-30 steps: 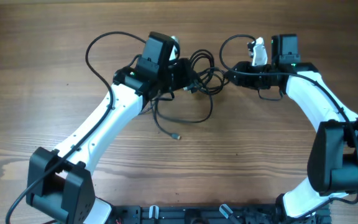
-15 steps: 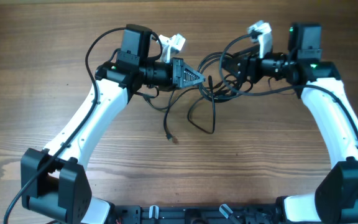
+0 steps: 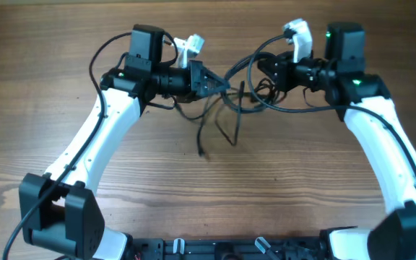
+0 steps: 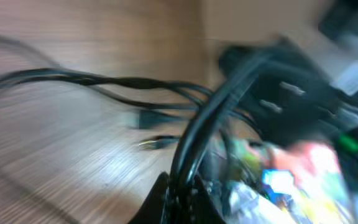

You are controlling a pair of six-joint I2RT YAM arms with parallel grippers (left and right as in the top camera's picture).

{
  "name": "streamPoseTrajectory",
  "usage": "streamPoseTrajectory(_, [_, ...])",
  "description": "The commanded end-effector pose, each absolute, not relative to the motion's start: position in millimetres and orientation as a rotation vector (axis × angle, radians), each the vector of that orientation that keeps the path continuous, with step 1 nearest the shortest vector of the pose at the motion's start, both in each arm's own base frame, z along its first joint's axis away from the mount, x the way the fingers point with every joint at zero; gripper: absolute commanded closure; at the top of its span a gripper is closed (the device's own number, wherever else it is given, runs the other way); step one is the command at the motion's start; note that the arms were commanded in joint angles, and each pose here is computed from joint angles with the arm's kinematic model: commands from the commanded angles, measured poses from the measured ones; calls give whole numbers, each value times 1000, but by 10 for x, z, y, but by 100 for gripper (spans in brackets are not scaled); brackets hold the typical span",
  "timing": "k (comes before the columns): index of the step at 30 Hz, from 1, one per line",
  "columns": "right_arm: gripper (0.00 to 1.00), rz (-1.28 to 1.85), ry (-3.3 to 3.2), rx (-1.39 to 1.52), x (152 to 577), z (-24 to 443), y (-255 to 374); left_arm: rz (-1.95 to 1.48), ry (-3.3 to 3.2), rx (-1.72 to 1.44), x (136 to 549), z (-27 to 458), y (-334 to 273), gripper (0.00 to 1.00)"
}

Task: Untangle cables

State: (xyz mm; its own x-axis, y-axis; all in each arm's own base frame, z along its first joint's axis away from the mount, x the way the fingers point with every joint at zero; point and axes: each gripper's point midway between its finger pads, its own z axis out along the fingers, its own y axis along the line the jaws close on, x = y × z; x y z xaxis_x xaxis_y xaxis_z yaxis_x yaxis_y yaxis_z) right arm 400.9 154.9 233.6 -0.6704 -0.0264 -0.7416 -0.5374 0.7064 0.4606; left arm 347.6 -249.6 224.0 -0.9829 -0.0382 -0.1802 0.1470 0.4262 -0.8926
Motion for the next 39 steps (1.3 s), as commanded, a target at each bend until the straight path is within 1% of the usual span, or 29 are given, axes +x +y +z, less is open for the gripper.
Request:
streamPoseTrajectory(1, [96, 585, 2068, 106, 4208, 2936, 435, -864, 2679, -368, 3768, 1619, -1596, 96])
streamPoseTrajectory(3, [96, 501, 2018, 186, 4089, 3146, 227, -545, 2714, -528, 3749, 1415, -1208, 96])
streamPoseTrajectory(4, [96, 461, 2003, 205, 4032, 3214, 160, -442, 2718, -555, 3733, 1370, -1081, 96])
streamPoseTrajectory(7, [96, 366, 2031, 277, 3898, 3180, 14, -246, 2717, -597, 3691, 1309, -836, 96])
streamPoseTrajectory(12, [96, 402, 2166, 288, 3794, 2866, 82, -224, 2720, -525, 3706, 1316, -825, 96])
streamPoseTrajectory(16, [96, 464, 2223, 192, 3825, 2711, 216, -220, 2717, -474, 3721, 1345, -829, 96])
streamPoseTrajectory(17, [96, 500, 2227, 132, 3842, 2691, 289, -219, 2709, -440, 3745, 1392, -835, 94])
streamPoseTrajectory(19, [95, 586, 2216, 2, 3868, 2684, 459, -225, 2686, -401, 3789, 1514, -845, 85])
streamPoseTrajectory(20, [95, 618, 2204, -68, 3874, 2687, 542, -229, 2669, -387, 3811, 1601, -849, 77])
streamPoseTrajectory(21, [91, 633, 2202, -109, 3895, 2662, 603, -240, 2633, -355, 3859, 1777, -859, 58])
streamPoseTrajectory(22, [77, 630, 2205, -114, 3913, 2640, 609, -246, 2610, -338, 3887, 1884, -866, 42])
streamPoseTrajectory(23, [53, 631, 2205, -115, 3930, 2628, 612, -253, 2587, -320, 3908, 1998, -872, 32])
streamPoseTrajectory(24, [37, 630, 2208, -112, 3946, 2609, 608, -268, 2564, -314, 3922, 2121, -884, 23])
streamPoseTrajectory(26, [21, 592, 2225, -29, 3990, 2572, 518, -319, 2535, -297, 3921, 2282, -938, 18])
streamPoseTrajectory(27, [18, 574, 2229, -14, 3998, 2562, 489, -348, 2523, -288, 3908, 2346, -968, 17])
streamPoseTrajectory(29, [17, 590, 2233, 14, 3992, 2563, 492, -402, 2509, -267, 3875, 2437, -1028, 11])
streamPoseTrajectory(30, [17, 616, 2237, 12, 3973, 2562, 523, -436, 2503, -248, 3855, 2483, -1071, 2])
streamPoseTrajectory(31, [17, 645, 2241, 6, 3950, 2561, 560, -507, 2495, -146, 3832, 2541, -1192, 0])
streamPoseTrajectory(33, [19, 749, 2257, -31, 3853, 2559, 693, -658, 2474, 24, 3757, 2679, -1418, 0])
streamPoseTrajectory(35, [24, 833, 2307, -86, 3686, 2486, 822, -676, 2472, 17, 3743, 2724, -1432, 2])
streamPoseTrajectory(36, [25, 855, 2345, -100, 3597, 2426, 872, -660, 2481, -28, 3748, 2709, -1395, 8])
streamPoseTrajectory(37, [25, 872, 2388, -118, 3502, 2361, 927, -613, 2499, -147, 3767, 2664, -1282, 11])
streamPoseTrajectory(39, [28, 901, 2492, -211, 3247, 2193, 1090, -505, 2514, -378, 3787, 2573, -1002, 13])
